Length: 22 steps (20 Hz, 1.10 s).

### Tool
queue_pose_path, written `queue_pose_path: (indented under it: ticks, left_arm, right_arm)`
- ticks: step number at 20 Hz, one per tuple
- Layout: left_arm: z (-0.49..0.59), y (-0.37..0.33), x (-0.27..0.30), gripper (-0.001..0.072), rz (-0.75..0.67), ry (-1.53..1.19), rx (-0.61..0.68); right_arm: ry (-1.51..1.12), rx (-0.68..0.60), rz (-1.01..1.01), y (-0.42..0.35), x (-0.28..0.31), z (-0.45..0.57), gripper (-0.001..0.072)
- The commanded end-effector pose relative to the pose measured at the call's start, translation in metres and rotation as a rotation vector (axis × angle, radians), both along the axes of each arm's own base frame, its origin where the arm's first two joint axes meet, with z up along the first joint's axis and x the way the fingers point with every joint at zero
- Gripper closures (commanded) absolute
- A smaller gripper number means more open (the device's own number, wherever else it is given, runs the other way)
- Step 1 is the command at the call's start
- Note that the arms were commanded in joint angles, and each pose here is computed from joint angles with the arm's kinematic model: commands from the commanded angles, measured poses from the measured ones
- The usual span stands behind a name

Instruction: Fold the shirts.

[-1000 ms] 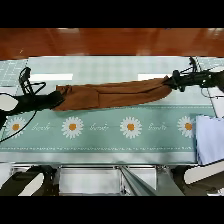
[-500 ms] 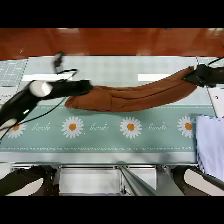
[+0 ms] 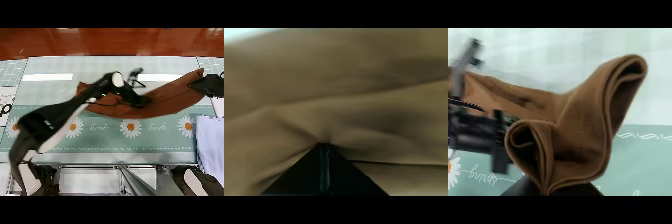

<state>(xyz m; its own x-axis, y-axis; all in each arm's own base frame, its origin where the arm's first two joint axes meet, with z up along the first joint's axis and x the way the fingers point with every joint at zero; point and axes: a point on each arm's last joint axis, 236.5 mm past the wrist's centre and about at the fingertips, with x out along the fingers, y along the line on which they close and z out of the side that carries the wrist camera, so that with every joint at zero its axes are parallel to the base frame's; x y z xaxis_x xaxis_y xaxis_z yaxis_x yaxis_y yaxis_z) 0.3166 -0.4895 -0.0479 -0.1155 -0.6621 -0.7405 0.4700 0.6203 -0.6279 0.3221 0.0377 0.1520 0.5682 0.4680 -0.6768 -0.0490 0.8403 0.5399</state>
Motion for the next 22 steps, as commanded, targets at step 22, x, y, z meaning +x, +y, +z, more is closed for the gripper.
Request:
queue_pose_path:
  ticks: [22]
  left_arm:
    - [0.127,0.375,0.011,0.0672,0.702,-0.257,0.116]
  right_arm:
    - [0.099,0.201,0.432,0.288,0.093,-0.084,0.0683]
